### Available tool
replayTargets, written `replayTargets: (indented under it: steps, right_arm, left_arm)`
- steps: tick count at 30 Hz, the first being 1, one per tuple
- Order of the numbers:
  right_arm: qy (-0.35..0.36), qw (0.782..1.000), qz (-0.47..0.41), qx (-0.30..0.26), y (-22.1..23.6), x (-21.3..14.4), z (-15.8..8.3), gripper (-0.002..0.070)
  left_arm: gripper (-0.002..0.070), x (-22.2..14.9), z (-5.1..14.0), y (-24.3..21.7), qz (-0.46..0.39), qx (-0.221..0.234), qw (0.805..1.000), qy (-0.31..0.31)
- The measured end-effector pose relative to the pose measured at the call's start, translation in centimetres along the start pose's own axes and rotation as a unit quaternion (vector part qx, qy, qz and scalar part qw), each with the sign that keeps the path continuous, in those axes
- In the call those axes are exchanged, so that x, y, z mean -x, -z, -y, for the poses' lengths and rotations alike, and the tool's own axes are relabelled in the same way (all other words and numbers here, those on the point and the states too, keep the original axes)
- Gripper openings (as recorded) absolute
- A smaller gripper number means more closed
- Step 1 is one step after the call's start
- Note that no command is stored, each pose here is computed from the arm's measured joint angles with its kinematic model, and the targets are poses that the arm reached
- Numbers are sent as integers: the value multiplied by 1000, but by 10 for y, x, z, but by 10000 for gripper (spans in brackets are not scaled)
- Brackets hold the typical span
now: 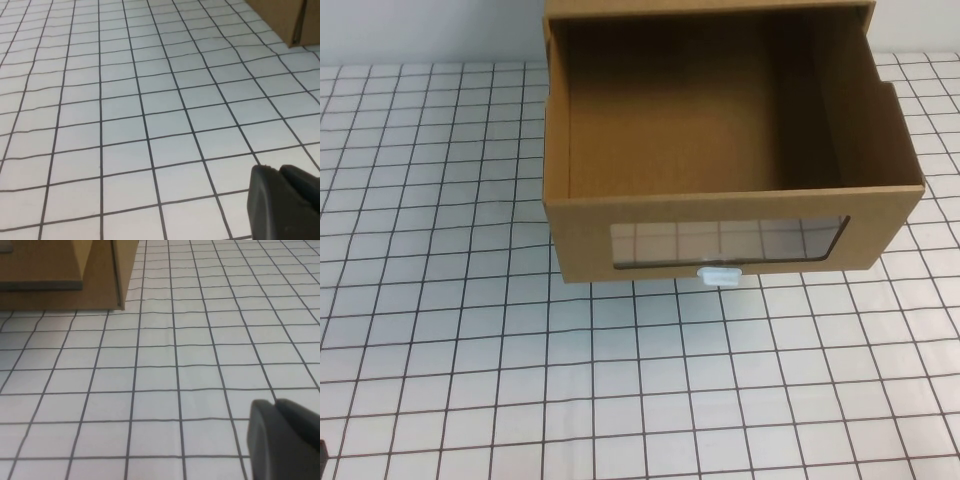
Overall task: Open the shoe box
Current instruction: 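Pull the top drawer of the cardboard box fully open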
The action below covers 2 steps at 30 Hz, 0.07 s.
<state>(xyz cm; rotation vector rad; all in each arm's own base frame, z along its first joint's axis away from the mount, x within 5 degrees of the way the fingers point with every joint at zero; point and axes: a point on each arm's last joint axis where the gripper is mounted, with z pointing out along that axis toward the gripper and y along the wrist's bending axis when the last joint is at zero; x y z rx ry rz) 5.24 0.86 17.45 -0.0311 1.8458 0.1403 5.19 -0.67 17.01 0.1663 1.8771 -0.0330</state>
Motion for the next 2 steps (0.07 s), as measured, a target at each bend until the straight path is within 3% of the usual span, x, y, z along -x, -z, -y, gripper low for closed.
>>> replayTargets:
  steps: [2]
  right_arm:
    - [0, 1000, 0, 0, 0, 0, 0, -13]
  left_arm:
    - [-3, 0, 0, 0, 0, 0, 1000, 0]
